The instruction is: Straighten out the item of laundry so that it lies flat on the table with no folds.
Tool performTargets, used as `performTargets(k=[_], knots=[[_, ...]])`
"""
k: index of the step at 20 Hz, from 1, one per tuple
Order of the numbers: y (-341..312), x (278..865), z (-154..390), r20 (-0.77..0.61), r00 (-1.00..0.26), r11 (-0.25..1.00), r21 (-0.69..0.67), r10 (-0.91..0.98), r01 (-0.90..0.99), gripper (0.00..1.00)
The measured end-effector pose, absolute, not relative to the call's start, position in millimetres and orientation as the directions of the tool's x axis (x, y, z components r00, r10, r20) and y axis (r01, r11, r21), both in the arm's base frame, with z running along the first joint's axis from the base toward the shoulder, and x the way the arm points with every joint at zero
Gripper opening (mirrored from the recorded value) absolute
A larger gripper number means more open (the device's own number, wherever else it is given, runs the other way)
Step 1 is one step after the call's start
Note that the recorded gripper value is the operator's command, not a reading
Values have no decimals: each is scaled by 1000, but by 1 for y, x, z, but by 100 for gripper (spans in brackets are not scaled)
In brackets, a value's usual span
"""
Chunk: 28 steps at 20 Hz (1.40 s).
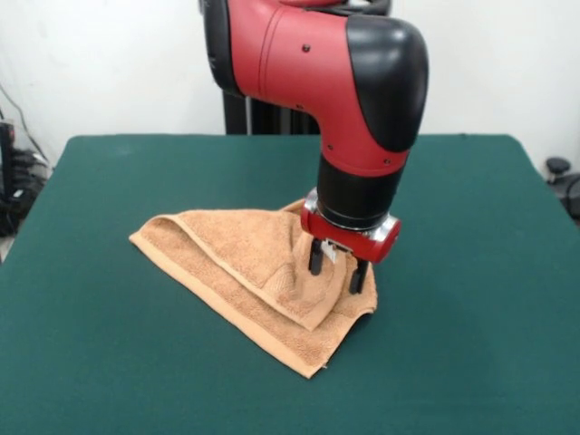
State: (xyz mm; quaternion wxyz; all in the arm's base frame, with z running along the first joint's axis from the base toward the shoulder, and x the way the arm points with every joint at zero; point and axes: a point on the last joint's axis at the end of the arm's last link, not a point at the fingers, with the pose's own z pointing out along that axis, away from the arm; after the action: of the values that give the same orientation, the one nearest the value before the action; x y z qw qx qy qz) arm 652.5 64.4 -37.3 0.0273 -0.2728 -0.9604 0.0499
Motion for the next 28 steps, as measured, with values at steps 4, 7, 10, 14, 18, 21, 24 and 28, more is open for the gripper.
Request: performTargets(k=[4, 7, 10, 14, 18, 21, 24, 28], knots=[[65, 651, -35, 20, -857, 853, -114, 515, 510, 100], [64, 651, -35, 19, -861, 856, -117, 509, 504, 0], [64, 649, -35, 16, -868, 862, -124, 496, 491, 0], [63, 649, -33, 13, -872, 866, -127, 489, 483, 0], [63, 650, -32, 11, -873, 867, -127, 487, 482, 0], [63, 650, -30, 9, -873, 867, -126, 487, 482, 0], [63, 651, -28, 6, -874, 867, -124, 487, 482, 0], [63, 653, -22, -2, -877, 870, -123, 481, 478, 0]])
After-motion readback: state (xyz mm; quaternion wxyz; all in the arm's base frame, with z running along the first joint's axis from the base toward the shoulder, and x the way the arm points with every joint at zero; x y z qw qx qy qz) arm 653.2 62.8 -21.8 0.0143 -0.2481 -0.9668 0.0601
